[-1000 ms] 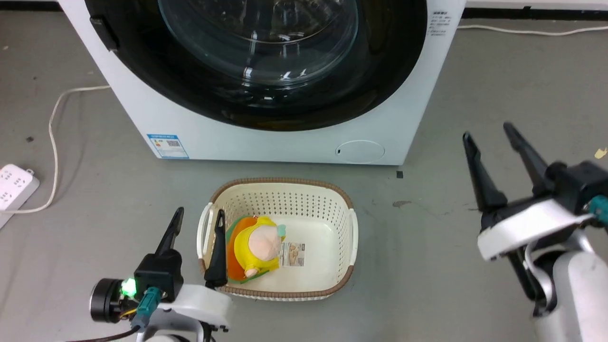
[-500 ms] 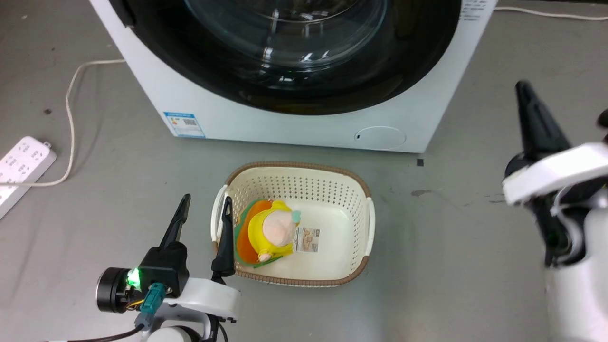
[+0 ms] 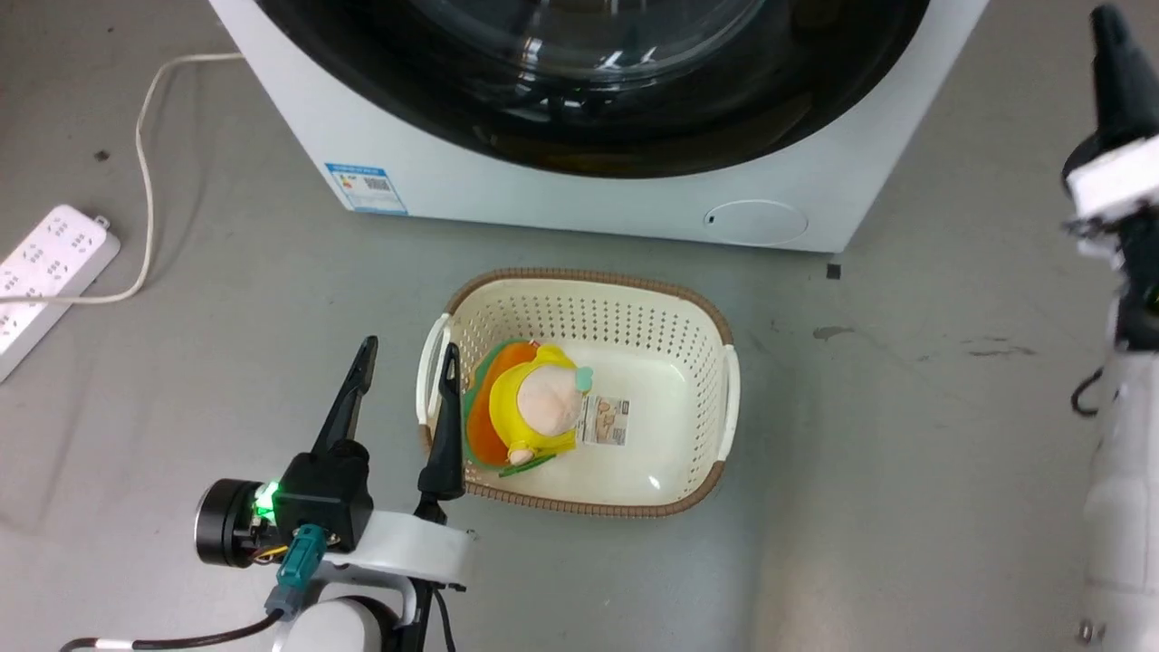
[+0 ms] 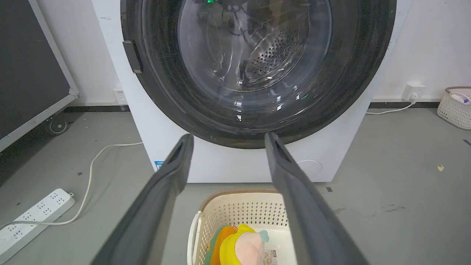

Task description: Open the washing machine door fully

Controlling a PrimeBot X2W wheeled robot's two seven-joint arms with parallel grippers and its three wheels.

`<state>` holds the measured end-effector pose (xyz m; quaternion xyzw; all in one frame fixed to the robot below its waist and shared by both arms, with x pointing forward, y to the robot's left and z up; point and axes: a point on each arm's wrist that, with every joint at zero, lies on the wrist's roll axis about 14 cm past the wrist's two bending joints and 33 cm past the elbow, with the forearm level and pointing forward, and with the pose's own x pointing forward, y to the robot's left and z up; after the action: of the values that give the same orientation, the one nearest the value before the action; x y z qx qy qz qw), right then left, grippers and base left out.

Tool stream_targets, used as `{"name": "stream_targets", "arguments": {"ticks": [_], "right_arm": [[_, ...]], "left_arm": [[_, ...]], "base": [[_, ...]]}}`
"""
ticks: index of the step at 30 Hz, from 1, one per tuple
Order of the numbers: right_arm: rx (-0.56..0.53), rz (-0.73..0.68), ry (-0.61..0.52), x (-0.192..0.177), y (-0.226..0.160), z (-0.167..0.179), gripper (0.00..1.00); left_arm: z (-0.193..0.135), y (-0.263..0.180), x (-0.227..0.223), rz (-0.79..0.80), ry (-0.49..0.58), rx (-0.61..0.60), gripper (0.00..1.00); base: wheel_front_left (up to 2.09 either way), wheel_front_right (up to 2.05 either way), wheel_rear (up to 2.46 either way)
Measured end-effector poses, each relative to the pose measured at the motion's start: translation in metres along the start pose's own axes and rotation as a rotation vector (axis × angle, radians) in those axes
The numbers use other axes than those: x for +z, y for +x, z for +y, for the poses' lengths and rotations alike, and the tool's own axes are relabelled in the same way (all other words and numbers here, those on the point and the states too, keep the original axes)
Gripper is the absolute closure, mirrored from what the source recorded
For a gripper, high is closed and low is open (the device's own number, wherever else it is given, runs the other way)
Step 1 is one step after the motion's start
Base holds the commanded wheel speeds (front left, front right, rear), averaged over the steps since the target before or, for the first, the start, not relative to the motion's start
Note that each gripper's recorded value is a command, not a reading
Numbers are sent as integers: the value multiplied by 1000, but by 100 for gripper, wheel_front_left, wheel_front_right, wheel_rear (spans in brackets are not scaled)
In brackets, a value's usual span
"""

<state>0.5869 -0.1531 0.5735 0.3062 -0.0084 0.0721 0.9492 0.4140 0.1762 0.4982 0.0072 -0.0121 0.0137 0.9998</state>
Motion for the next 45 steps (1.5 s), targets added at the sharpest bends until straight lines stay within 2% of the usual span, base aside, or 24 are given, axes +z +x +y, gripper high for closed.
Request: {"name": "stream_targets", "arguments": {"ticks": [2, 3, 16, 29, 38, 45], "right_arm": [[-7, 22, 44, -2, 10, -2, 100], [-22, 56, 104, -6, 25, -6, 100], [-69, 314, 313, -55, 81, -17, 100], [-40, 471, 522, -79, 121, -8, 100], [8, 611, 666, -90, 130, 2, 100], [33, 744, 664, -105, 105, 24, 100]], "left_arm": [[1, 2, -1, 0, 1, 3, 0], [2, 5, -2, -4, 3, 5, 0], [6, 16, -16, 11, 5, 25, 0], [9, 22, -28, 24, 5, 45, 0], [11, 24, -29, 17, 10, 59, 0], [12, 21, -11, -33, 5, 67, 0]], "base": [[0, 0, 0], [0, 0, 0], [0, 0, 0], [0, 0, 0], [0, 0, 0], [0, 0, 0]]}}
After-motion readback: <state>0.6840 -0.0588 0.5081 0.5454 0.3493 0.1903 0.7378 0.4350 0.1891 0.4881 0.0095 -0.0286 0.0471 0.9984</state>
